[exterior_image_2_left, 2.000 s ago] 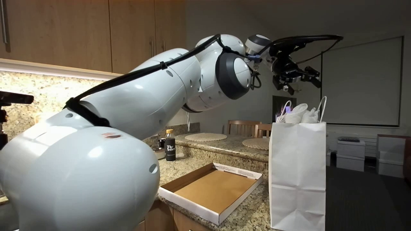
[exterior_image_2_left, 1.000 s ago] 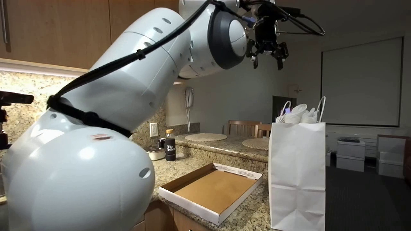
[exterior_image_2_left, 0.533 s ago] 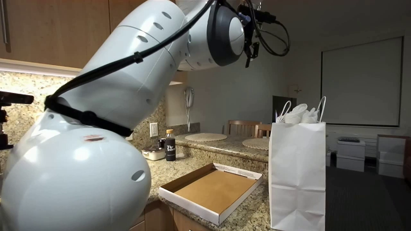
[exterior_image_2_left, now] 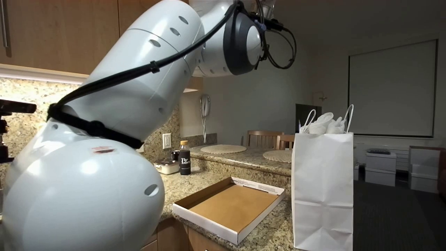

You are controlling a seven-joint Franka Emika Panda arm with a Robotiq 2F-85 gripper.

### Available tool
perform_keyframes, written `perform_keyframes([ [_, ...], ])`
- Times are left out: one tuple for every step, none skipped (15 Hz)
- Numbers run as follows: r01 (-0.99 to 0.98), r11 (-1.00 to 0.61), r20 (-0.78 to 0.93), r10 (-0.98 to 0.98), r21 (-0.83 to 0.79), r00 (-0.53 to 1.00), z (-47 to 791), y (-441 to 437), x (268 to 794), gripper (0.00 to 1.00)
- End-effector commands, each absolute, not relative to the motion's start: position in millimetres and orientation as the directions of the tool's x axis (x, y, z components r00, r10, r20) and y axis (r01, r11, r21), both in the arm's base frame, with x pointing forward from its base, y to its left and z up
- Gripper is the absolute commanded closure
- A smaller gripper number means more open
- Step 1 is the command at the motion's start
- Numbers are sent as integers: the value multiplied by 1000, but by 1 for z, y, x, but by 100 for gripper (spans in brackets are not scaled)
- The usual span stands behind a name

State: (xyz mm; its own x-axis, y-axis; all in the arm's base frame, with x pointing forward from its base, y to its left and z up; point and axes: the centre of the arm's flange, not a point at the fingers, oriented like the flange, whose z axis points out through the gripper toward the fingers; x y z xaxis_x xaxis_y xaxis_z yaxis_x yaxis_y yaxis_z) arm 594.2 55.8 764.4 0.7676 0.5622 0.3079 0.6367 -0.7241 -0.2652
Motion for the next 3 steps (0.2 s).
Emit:
perform_keyframes([
  [636, -724, 308, 562, -265, 768, 764, 56, 594, 0],
  [636, -725, 308, 561, -265, 768, 764, 55, 594, 0],
  [636, -725, 308, 561, -265, 768, 764, 55, 594, 0],
])
